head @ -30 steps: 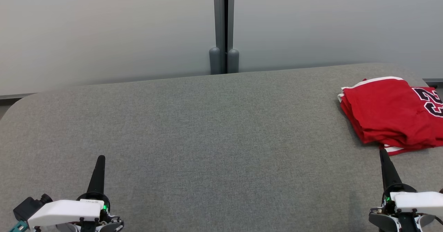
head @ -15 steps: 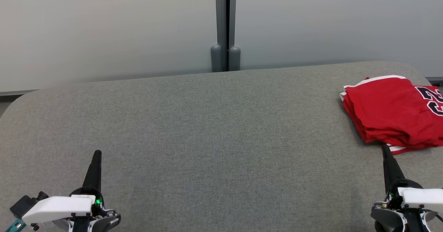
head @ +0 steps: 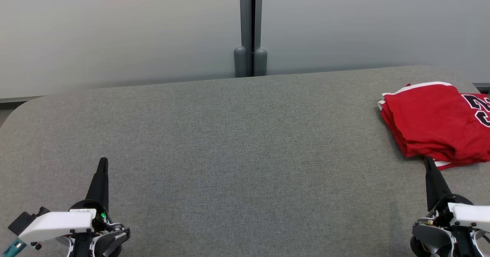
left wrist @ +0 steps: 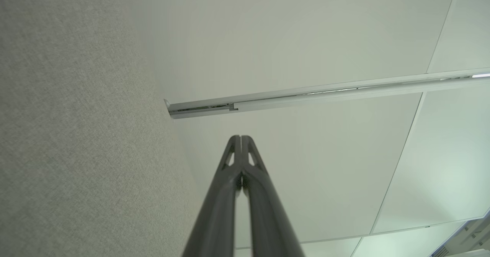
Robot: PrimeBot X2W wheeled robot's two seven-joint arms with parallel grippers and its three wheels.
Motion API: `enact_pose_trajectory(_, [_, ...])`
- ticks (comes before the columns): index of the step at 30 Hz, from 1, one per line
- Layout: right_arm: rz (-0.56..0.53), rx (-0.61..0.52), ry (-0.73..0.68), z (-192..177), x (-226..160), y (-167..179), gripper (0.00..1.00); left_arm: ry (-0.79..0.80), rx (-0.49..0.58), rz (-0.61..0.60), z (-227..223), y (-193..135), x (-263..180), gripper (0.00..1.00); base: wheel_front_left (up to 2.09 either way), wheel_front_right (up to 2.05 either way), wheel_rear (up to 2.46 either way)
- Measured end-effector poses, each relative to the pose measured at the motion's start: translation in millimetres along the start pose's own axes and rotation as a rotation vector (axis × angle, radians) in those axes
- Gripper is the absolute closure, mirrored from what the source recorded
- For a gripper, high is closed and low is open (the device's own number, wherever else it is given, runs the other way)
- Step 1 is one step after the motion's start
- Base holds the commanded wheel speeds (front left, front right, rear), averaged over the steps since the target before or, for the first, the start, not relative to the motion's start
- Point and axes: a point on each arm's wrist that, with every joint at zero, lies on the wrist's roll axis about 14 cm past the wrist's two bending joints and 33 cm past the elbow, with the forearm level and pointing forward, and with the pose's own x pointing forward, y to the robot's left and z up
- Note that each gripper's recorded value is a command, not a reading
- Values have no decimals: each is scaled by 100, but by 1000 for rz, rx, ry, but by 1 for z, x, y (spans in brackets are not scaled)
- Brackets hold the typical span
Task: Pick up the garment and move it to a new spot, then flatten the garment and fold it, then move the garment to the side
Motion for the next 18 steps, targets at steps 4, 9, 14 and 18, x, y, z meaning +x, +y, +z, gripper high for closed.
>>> enact_pose_trajectory(4, [5, 25, 1, 0, 2, 1, 100, -3, -25, -4, 2, 0, 1, 100, 0, 0, 0])
enact_pose_trajectory(9, [9, 56, 4, 0, 4, 2, 100, -2, -50, -16, 3, -3, 3, 100, 0, 0, 0])
enact_pose_trajectory(14, [9, 57, 3, 0, 4, 2, 100, -4, -53, -17, 3, -3, 3, 100, 0, 0, 0])
enact_pose_trajectory(18, [9, 59, 2, 0, 4, 2, 100, -3, -54, -18, 3, -3, 3, 100, 0, 0, 0])
